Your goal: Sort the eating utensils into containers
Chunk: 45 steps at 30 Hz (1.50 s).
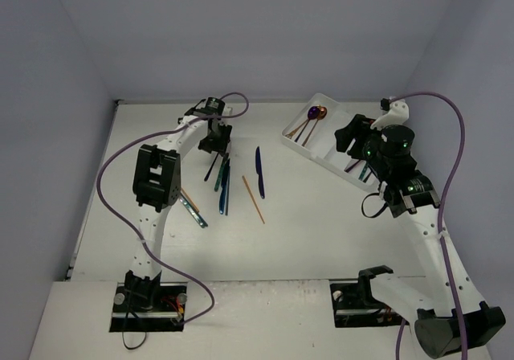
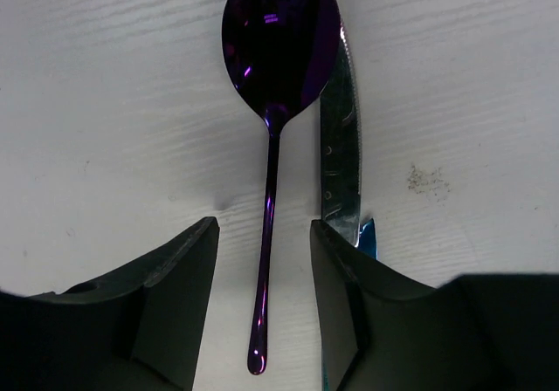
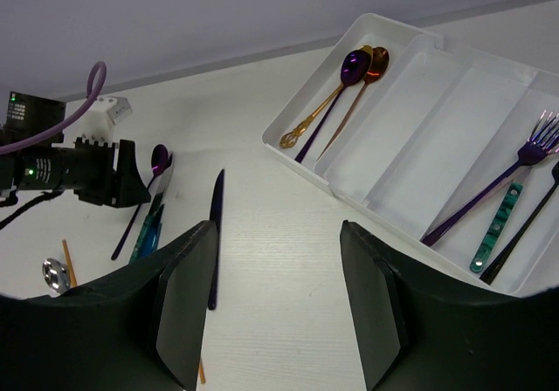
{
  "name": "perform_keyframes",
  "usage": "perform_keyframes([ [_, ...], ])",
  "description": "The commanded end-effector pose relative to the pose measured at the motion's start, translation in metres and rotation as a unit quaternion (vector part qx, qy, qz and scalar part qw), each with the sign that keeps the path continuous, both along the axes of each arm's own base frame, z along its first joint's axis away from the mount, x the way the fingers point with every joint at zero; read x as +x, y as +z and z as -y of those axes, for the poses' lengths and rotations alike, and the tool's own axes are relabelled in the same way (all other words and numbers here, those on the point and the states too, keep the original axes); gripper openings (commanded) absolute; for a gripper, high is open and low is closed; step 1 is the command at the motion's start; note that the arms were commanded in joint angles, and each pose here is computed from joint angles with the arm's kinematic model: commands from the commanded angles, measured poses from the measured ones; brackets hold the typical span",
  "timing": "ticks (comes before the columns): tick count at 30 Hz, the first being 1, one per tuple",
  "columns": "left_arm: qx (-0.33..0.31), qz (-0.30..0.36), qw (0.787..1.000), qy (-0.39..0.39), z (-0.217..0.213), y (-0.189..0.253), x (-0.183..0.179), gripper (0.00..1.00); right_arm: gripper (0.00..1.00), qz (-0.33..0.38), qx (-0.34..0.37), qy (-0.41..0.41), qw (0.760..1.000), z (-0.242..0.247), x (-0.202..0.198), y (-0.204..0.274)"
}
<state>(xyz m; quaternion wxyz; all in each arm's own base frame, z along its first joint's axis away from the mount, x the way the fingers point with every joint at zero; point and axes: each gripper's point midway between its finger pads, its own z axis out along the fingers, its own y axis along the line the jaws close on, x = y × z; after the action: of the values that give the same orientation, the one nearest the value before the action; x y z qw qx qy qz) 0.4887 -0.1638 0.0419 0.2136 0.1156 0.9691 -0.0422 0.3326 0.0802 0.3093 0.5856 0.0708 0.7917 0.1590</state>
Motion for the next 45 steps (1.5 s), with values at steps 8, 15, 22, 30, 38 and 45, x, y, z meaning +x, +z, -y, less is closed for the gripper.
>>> perform_keyframes([
  [8, -0.014, 0.027, 0.999, -0.009, -0.001, 0.003, 0.031, 0.37, 0.57, 0.012, -0.003, 0.008, 1.0, -0.001, -0.007, 0.01],
  [15, -0.011, 0.019, 1.0, -0.003, -0.007, -0.01, 0.035, 0.21, 0.57, 0.008, -0.002, 0.005, 1.0, 0.0, -0.008, 0.008],
  [22, -0.013, 0.029, 0.999, 0.001, -0.009, 0.0, 0.038, 0.0, 0.57, 0.009, -0.003, 0.005, 1.0, 0.0, -0.007, 0.011],
  [30, -0.067, 0.125, 0.989, 0.041, -0.004, 0.112, 0.046, 0.0, 0.63, -0.013, 0.004, 0.047, 0.999, -0.033, 0.004, 0.005],
  [38, -0.231, 0.148, 0.955, 0.112, 0.026, 0.218, 0.007, 0.0, 0.67, -0.018, 0.002, 0.157, 0.987, -0.14, -0.002, 0.007],
  [45, -0.372, 0.184, 0.903, 0.111, 0.079, 0.279, -0.037, 0.0, 0.67, -0.014, 0.002, 0.182, 0.983, -0.2, 0.004, 0.006],
])
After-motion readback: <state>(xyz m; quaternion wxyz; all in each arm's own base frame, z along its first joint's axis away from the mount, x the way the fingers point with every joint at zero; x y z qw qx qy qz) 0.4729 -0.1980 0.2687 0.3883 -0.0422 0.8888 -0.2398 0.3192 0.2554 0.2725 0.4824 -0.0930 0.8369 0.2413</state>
